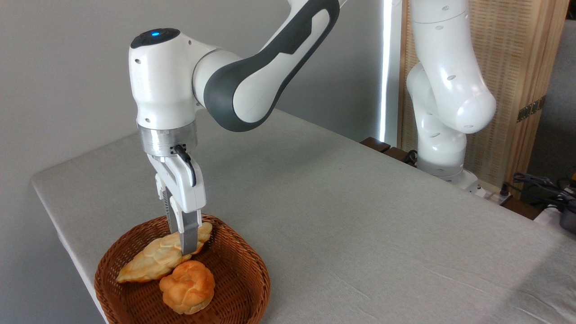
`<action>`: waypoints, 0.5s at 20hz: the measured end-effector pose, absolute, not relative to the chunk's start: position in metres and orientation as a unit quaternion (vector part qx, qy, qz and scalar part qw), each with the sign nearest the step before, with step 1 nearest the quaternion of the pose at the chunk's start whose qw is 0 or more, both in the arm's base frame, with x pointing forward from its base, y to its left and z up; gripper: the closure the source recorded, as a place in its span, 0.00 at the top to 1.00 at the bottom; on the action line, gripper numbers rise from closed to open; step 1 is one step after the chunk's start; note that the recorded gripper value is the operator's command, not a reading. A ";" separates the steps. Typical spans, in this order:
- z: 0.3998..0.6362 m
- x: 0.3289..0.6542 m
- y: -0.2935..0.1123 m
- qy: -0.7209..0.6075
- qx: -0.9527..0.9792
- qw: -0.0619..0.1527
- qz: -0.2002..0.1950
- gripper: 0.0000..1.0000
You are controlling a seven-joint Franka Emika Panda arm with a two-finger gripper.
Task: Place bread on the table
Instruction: 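Close the gripper on the edge of the long flat bread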
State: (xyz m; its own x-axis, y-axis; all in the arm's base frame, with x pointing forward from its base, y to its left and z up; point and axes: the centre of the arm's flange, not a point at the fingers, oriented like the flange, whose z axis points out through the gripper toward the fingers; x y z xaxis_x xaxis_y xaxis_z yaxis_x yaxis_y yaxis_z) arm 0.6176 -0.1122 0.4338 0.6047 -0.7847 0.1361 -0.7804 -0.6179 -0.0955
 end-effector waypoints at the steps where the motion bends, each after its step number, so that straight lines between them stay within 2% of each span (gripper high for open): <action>1: 0.434 0.618 -0.112 0.437 -0.896 0.013 -0.082 0.35; 10: 0.434 0.618 -0.112 0.437 -0.896 0.013 -0.082 0.33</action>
State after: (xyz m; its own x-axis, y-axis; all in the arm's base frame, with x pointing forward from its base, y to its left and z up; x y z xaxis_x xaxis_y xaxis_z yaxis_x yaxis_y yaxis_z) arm 0.6176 -0.1122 0.4338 0.6047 -0.7847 0.1361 -0.7804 -0.6179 -0.0955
